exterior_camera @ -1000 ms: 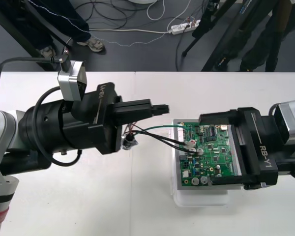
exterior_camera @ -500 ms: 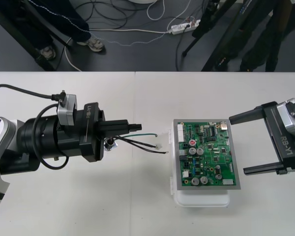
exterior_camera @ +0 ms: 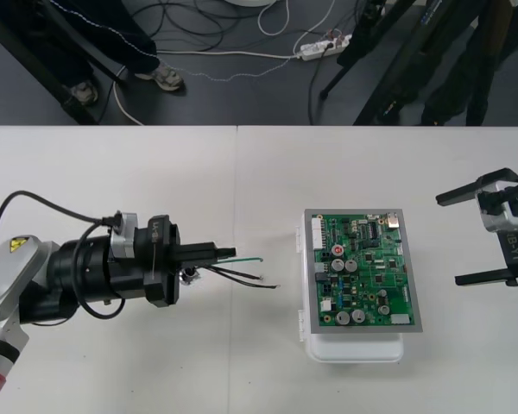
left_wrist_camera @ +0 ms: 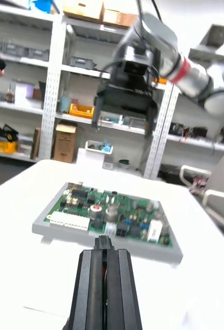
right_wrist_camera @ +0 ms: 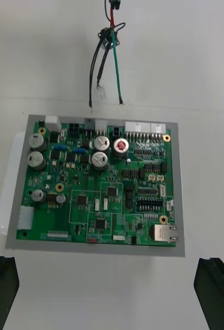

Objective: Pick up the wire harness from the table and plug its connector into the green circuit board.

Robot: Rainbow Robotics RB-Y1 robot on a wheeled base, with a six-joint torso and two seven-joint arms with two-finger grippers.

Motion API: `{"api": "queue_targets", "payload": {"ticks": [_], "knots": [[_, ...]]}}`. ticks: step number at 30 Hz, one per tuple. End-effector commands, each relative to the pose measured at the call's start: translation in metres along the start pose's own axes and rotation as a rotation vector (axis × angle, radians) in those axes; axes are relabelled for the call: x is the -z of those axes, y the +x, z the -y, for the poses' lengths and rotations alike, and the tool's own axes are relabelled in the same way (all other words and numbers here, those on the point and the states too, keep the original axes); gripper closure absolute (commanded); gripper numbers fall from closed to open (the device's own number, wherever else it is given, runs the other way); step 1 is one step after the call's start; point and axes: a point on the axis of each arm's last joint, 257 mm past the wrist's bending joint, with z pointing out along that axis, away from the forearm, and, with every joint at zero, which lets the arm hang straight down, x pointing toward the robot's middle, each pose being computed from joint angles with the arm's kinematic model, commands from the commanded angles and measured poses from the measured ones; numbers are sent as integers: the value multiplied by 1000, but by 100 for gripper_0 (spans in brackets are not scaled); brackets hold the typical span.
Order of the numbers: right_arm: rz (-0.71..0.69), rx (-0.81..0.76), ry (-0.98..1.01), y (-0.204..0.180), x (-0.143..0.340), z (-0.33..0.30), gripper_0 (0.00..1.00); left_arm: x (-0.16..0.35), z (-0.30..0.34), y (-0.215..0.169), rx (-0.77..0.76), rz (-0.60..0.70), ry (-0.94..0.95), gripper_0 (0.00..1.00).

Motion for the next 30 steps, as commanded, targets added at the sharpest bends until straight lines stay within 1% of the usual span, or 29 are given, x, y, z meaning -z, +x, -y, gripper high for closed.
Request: {"api": "queue_targets", "payload": {"ticks": [1,6,13,22,30], "knots": [[-139,56,45,21,14,11,0,0,14,4,-39,12,105,100],[-225,49,25,45,2,4,0,4,12,17,-77,7,115,100],[-334,46,33,74,-8,4,0,-1,13,31,-104,34,133,100],[-382,40,71,88,-29,9,0,-20,10,47,-141,65,136,100],[-433,40,67,99,-52,3,0,-35,8,49,-156,101,124,100]]}}
